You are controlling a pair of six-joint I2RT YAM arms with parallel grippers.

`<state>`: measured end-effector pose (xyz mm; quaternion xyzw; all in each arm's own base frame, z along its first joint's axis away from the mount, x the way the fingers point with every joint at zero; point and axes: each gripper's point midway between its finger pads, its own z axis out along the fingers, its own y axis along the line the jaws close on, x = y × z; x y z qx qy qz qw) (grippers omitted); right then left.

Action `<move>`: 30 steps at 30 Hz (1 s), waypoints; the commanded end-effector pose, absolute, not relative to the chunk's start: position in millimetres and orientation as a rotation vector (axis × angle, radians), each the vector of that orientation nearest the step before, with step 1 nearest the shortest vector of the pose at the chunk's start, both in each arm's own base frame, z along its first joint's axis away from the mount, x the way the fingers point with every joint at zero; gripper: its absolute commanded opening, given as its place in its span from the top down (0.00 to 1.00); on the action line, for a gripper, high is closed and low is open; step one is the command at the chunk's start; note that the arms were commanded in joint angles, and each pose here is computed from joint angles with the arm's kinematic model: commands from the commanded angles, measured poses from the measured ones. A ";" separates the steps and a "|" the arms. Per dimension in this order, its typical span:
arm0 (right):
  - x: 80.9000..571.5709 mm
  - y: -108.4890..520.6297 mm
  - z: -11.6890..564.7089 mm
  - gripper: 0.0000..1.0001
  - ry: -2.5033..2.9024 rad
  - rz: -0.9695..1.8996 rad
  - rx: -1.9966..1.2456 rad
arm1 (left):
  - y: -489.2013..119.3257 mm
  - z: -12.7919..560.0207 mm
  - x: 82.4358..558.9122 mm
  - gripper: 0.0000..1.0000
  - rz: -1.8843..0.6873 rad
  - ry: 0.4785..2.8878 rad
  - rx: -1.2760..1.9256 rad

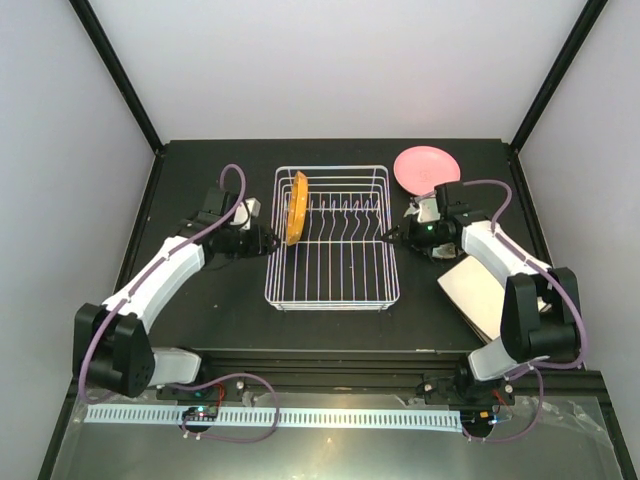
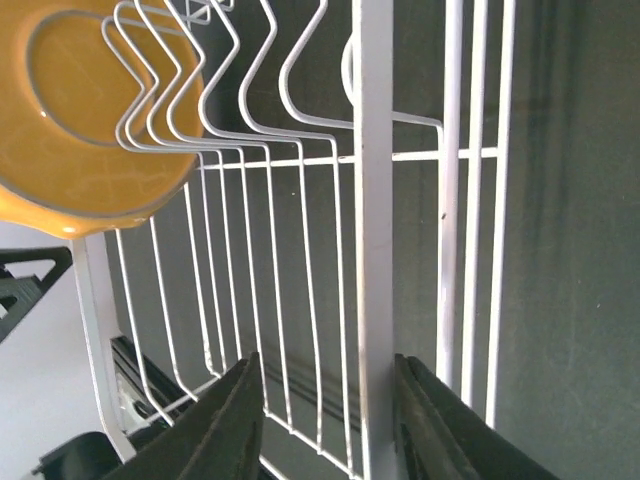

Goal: Load the plates into the dish rack
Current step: Move the dish rack to the center of the board.

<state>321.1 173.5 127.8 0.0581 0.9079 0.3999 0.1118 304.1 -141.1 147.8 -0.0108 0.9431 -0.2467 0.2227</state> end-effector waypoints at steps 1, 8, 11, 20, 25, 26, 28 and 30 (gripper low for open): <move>333.0 180.9 134.1 0.65 2.642 1.171 0.122 | -149.0 140.1 312.6 0.32 -0.739 2.600 -0.006; 336.7 181.3 123.6 0.82 2.675 1.154 0.133 | -150.2 125.1 316.0 0.47 -0.738 2.627 -0.017; 338.2 180.7 120.6 0.89 2.683 1.142 0.139 | -149.9 120.4 319.1 0.57 -0.727 2.637 -0.021; 362.3 183.7 123.2 0.94 2.683 1.119 0.150 | -153.0 122.0 341.4 0.67 -0.701 2.633 0.001; 393.4 186.5 136.4 0.94 2.666 1.092 0.140 | -152.5 129.4 367.7 0.67 -0.649 2.630 0.030; 398.7 187.8 137.8 0.94 2.665 1.091 0.140 | -151.5 132.1 374.4 0.67 -0.641 2.625 0.029; 409.9 190.6 140.6 0.94 2.660 1.098 0.145 | -149.6 137.1 387.9 0.67 -0.630 2.615 0.027; 420.1 193.3 138.5 0.94 2.664 1.105 0.153 | -147.6 143.8 403.2 0.67 -0.622 2.596 0.021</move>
